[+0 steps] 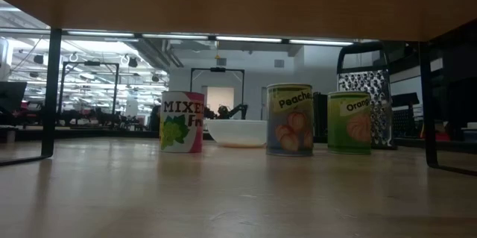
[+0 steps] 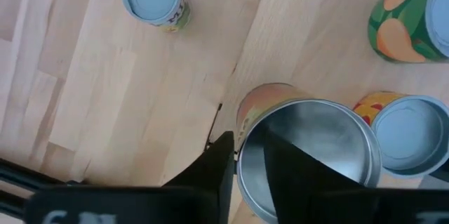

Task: Pick and place cans onto a shelf
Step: Adjust the canned pineapple on the shelf

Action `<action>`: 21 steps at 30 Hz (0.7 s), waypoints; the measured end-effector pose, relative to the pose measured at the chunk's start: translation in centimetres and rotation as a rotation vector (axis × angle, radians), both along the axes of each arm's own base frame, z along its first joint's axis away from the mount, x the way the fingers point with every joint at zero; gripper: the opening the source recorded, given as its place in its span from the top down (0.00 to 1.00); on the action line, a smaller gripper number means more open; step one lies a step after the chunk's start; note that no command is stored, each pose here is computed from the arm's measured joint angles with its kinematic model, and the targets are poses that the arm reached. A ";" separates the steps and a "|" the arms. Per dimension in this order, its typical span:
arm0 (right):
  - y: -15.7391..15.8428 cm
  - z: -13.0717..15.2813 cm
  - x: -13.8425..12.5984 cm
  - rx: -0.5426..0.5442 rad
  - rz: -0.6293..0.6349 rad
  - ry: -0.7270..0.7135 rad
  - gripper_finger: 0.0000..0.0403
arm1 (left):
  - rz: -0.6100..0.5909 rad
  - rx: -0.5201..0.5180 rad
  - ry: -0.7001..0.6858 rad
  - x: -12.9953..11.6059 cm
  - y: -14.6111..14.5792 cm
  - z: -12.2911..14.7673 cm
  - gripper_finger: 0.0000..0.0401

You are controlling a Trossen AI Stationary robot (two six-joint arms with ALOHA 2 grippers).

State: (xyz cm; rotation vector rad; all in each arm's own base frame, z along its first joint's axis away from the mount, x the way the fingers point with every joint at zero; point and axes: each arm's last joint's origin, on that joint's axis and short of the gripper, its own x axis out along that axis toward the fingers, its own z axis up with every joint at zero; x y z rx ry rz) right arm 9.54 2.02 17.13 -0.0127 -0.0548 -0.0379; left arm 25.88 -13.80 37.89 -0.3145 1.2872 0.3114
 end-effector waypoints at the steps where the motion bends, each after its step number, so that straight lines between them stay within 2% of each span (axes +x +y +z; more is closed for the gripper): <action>1: 0.0 0.0 0.0 0.000 0.000 0.000 0.82 | 0.000 0.000 0.000 0.0 0.0 0.0 0.83; 12: 0.0 0.0 0.0 0.000 0.000 0.000 0.82 | 0.000 0.005 -0.003 0.0 0.0 0.0 0.99; 21: 0.0 0.0 0.0 0.000 0.000 0.000 0.82 | -0.052 0.047 -0.014 0.1 0.1 0.0 0.99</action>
